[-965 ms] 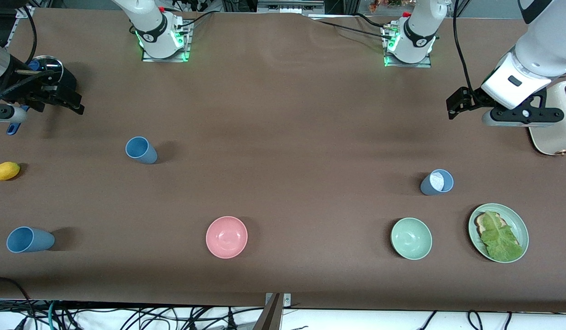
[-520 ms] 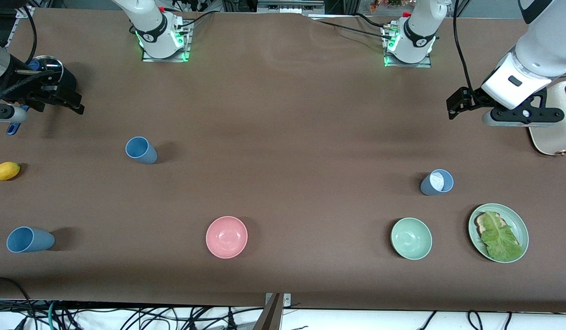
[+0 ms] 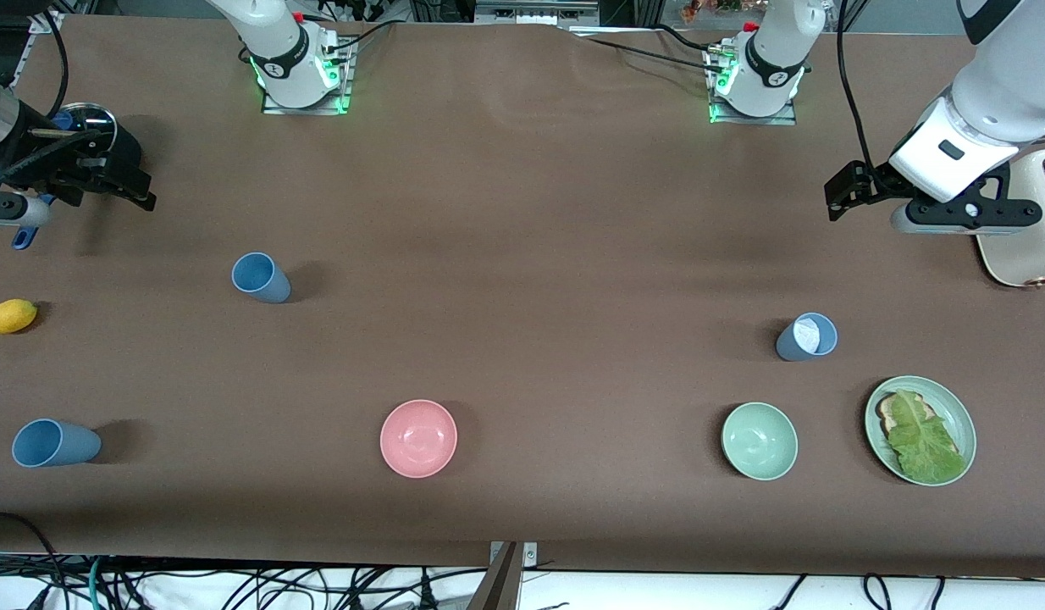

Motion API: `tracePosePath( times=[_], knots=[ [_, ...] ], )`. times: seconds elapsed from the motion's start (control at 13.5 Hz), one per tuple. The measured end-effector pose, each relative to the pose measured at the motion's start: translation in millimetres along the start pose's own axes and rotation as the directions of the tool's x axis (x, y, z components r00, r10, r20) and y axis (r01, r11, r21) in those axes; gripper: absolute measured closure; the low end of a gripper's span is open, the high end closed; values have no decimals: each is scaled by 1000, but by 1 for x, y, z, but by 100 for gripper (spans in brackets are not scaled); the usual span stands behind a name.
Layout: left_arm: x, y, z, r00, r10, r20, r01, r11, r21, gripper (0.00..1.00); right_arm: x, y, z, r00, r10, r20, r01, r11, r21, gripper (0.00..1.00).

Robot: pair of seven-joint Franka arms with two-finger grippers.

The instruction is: Stack blue cups with both arms

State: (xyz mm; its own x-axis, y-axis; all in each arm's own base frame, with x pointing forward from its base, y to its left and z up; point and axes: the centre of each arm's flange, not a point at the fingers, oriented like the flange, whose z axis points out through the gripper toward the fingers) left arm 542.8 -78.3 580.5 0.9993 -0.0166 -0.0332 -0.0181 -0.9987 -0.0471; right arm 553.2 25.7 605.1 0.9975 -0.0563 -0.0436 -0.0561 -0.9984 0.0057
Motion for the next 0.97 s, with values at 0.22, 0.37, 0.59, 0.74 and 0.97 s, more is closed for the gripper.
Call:
tracePosePath(
  times=[0.22,0.37,0.59,0.74,0.97],
  knots=[
    [6,-7,12,1000,-12,22,12,1000,0,0,0,0,0,1000,0,1,0,1000,0,0],
    [13,-13,23,999,-23,41,23,1000,-1,0,0,0,0,1000,0,1,0,1000,0,0],
    [29,-49,36,995,-77,60,77,997,-7,0,0,0,0,1000,0,1,0,1000,0,0],
    [39,-67,46,996,-51,73,52,999,-14,0,0,0,0,1000,0,2,0,1000,0,0],
    [54,-92,73,994,54,92,-51,998,-33,0,0,0,4,1000,-1,17,1,1000,-2,0]
  ],
)
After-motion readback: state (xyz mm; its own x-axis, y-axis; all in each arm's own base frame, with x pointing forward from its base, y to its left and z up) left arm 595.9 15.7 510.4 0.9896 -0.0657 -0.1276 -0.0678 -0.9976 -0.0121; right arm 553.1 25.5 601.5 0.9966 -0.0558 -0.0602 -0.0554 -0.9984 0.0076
